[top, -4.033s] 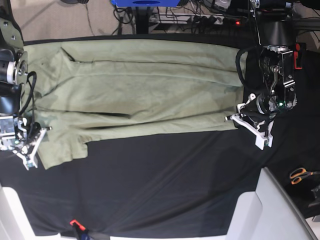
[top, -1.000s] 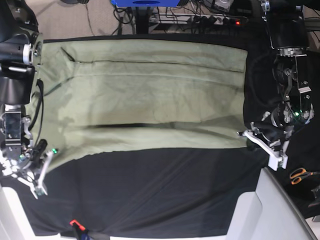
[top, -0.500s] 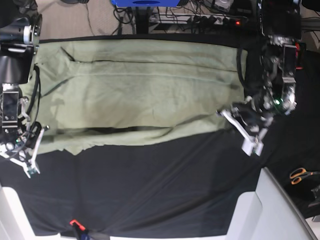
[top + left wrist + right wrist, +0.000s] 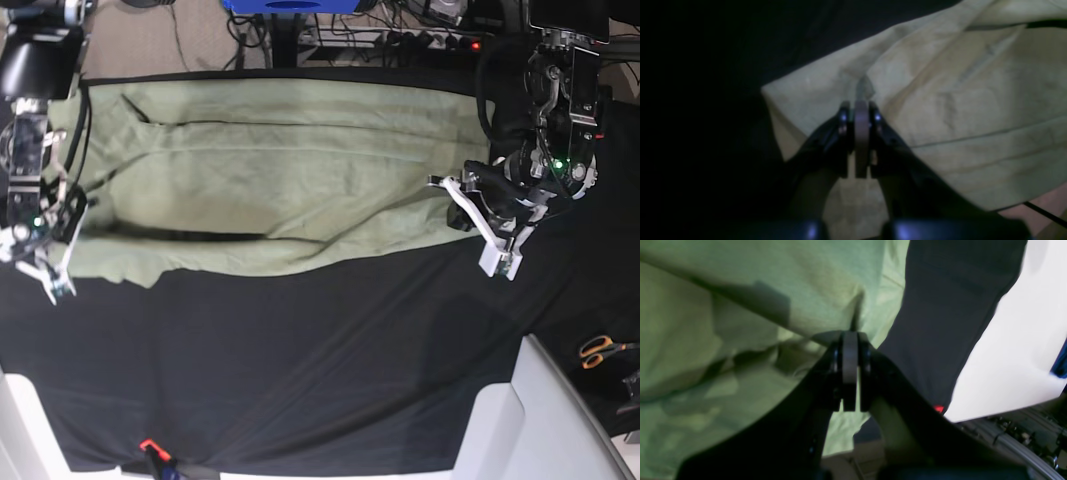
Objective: Fold the T-shirt properly
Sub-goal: 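Hold the shirt's side edges and drag them toward the collar, then lift the held edges and pull them further toward the collar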
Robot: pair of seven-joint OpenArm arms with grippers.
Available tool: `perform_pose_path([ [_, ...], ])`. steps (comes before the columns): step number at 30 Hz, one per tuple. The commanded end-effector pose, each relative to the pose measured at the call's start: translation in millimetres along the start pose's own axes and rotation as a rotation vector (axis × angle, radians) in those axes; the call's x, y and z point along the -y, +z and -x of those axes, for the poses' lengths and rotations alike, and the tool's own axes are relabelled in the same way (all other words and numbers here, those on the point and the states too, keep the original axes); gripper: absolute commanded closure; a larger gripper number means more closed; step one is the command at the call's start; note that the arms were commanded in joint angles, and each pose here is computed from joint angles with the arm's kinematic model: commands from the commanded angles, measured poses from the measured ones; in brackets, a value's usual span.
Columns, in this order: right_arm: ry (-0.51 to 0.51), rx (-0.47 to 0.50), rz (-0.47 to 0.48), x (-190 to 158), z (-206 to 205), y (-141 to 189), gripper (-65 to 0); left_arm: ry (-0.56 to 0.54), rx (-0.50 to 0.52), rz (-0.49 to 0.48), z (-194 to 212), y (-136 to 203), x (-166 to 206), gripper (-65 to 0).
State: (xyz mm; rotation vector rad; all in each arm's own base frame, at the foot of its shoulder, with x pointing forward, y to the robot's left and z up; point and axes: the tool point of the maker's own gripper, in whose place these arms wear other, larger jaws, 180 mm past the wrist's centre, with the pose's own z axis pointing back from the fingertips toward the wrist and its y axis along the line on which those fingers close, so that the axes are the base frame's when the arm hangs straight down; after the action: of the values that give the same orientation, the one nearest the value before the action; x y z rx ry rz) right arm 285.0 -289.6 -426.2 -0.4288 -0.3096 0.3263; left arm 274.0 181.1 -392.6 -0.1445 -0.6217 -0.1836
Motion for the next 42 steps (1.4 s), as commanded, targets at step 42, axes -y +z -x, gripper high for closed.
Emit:
perform_pose_path([
  [42,-0.059,-0.02,0.042,-17.9,48.9,51.0,0.0,-0.069,-0.067,-0.045,36.5,17.7,-24.6,0.0],
])
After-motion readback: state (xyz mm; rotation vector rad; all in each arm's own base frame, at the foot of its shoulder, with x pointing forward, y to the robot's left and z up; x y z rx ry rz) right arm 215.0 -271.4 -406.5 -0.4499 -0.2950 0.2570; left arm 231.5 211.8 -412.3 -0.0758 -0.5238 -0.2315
